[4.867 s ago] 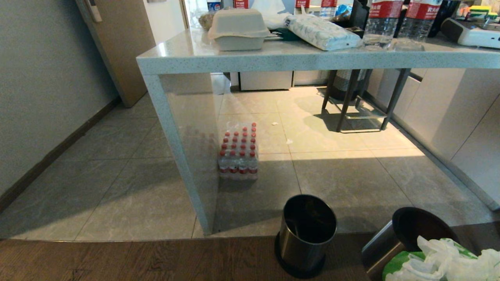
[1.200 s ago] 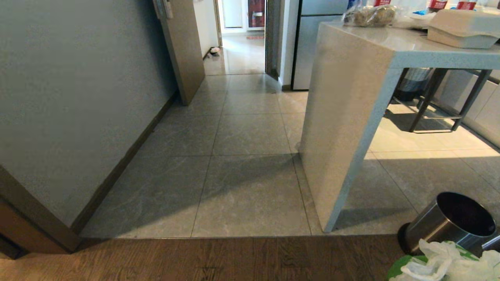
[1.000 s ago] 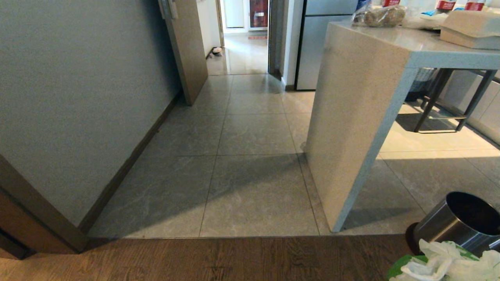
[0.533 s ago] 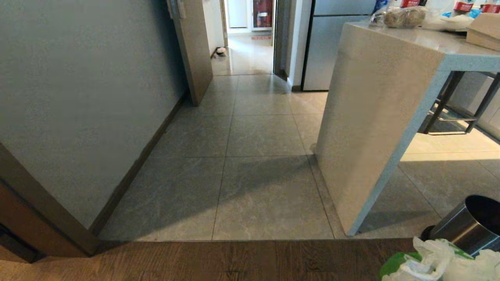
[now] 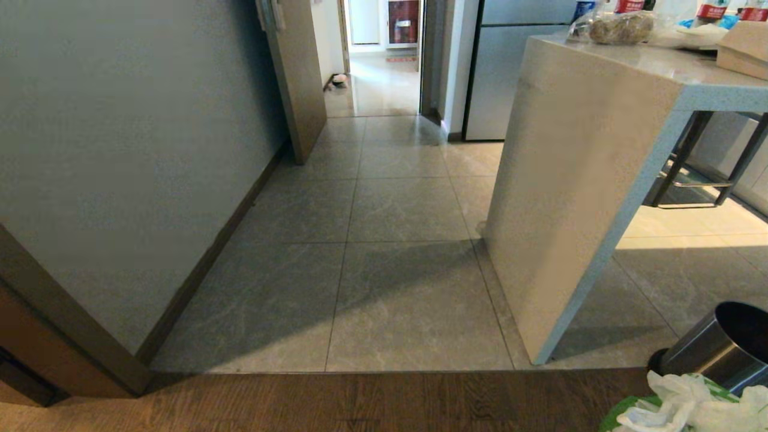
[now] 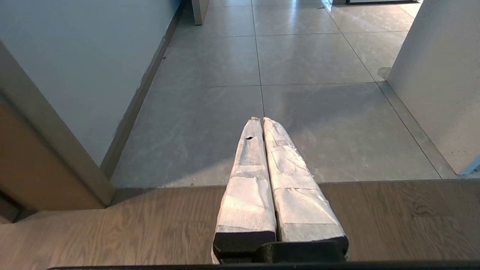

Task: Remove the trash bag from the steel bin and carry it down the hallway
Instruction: Put the trash bag at the door

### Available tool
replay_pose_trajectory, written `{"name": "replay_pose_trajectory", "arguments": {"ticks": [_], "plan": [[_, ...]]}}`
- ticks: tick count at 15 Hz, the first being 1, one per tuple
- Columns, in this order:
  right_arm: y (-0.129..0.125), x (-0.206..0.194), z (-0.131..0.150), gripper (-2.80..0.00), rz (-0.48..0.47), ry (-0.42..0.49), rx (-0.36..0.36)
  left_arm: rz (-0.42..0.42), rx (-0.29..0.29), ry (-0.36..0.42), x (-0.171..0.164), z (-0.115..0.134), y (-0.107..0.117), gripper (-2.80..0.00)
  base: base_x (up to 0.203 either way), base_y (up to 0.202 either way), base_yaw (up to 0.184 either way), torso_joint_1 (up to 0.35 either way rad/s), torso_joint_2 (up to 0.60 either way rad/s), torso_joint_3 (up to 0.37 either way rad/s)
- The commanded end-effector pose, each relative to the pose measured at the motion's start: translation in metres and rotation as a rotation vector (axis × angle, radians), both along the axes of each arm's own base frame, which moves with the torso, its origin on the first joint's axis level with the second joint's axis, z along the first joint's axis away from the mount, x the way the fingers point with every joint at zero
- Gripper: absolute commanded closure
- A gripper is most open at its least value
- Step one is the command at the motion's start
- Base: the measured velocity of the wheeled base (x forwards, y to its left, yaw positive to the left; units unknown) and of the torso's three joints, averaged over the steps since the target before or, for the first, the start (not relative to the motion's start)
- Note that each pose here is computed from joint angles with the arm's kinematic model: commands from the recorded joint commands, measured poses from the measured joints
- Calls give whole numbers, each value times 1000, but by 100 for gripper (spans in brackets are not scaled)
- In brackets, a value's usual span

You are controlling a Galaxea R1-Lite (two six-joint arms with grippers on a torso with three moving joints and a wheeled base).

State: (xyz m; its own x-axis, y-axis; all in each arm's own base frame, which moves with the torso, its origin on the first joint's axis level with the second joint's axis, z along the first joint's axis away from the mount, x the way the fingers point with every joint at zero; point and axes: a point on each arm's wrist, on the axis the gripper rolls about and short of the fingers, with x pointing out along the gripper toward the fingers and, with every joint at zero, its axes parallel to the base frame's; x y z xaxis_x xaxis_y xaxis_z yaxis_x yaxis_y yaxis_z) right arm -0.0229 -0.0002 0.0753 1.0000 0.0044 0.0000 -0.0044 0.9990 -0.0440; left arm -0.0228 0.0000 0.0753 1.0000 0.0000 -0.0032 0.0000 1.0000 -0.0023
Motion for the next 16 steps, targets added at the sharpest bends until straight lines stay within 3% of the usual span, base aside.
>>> {"name": "replay_pose_trajectory", "arguments": {"ticks": [1,16], "plan": [[0,-3,-1,0,0,-38,0,0,-1,1,0,0,0,0,144,0,-2,2,9,1],[0,-3,-1,0,0,-38,1,0,-2,1,0,0,0,0,190,0,0,2,2,1]]}}
